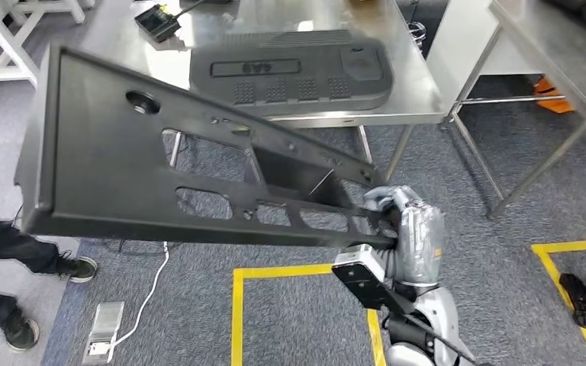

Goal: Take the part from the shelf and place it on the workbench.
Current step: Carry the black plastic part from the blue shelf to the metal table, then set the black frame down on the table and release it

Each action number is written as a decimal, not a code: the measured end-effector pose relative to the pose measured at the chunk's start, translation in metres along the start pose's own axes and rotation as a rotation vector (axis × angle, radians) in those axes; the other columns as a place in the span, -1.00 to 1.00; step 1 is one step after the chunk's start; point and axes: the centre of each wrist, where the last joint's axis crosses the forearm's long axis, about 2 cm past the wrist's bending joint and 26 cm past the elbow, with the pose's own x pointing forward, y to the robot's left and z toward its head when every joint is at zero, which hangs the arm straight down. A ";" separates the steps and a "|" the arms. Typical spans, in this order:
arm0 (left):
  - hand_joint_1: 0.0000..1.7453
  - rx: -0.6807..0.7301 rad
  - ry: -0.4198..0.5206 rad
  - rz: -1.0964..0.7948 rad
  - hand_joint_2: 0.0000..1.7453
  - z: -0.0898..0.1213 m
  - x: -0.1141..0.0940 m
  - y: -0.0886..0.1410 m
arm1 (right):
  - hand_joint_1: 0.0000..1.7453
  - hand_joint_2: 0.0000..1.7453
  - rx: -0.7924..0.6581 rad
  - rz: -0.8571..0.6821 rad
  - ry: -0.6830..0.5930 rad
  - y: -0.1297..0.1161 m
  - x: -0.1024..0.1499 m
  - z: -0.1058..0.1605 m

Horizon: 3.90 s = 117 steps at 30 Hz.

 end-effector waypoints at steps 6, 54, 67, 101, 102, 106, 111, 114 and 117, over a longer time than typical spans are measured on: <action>-1.00 -0.001 0.002 0.003 1.00 0.000 -0.001 0.000 | 1.00 1.00 0.002 0.003 0.002 0.000 -0.001 0.000; -1.00 0.009 0.005 0.009 1.00 -0.001 0.003 0.001 | 1.00 1.00 -0.022 0.015 0.016 -0.003 -0.007 -0.003; -1.00 0.010 0.006 0.020 1.00 -0.001 0.003 0.001 | 1.00 1.00 -0.040 -0.044 0.042 -0.003 -0.010 -0.003; -1.00 0.013 0.001 0.028 1.00 0.000 0.001 0.003 | 1.00 1.00 -0.126 0.065 0.027 -0.014 -0.020 -0.015; -1.00 0.012 0.001 0.027 1.00 -0.001 0.002 0.003 | 1.00 1.00 -0.128 0.067 0.029 -0.015 -0.020 -0.015; -1.00 0.012 -0.001 0.023 1.00 -0.001 0.003 0.005 | 1.00 1.00 -0.137 0.082 0.028 -0.016 -0.022 -0.017; -1.00 0.012 0.003 0.020 1.00 -0.001 0.002 0.006 | 1.00 1.00 -0.142 0.106 0.028 -0.018 -0.024 -0.018; -1.00 0.014 0.001 0.017 1.00 -0.001 0.002 0.008 | 1.00 1.00 -0.145 0.122 0.024 -0.019 -0.024 -0.019; -1.00 0.016 -0.001 0.014 1.00 -0.002 0.004 0.010 | 1.00 1.00 -0.150 0.145 0.016 -0.020 -0.025 -0.022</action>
